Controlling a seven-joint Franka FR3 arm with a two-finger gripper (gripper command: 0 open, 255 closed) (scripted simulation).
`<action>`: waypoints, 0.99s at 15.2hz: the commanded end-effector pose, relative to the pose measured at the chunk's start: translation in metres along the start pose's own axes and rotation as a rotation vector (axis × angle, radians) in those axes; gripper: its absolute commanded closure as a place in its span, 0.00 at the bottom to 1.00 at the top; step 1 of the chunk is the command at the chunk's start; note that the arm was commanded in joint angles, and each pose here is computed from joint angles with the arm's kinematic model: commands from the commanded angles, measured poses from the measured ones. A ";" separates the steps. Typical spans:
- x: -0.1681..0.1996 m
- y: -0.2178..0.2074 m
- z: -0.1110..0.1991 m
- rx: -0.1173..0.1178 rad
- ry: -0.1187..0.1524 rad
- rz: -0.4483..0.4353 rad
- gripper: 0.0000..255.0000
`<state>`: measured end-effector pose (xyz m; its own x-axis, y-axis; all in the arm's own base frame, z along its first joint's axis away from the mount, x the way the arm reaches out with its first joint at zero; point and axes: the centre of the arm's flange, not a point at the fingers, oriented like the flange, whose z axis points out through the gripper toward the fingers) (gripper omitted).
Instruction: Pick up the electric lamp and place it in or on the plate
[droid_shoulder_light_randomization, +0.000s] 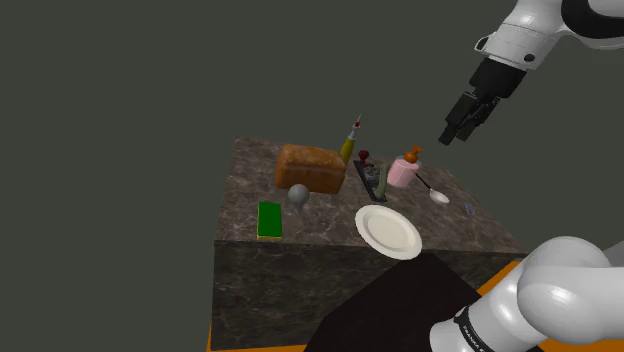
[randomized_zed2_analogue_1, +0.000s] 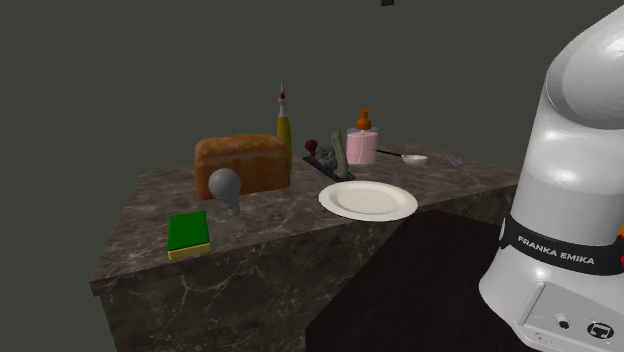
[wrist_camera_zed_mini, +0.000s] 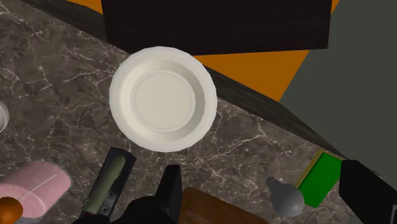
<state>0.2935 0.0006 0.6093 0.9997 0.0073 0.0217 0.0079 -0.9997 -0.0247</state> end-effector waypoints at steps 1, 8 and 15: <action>0.000 0.000 0.000 0.000 0.000 0.000 0.00; 0.053 -0.018 0.070 0.024 0.016 -0.017 0.00; 0.107 -0.039 0.140 0.048 0.032 -0.033 0.00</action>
<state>0.3934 0.0372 0.4830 0.9980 0.0371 0.0511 0.0406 -0.9969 -0.0681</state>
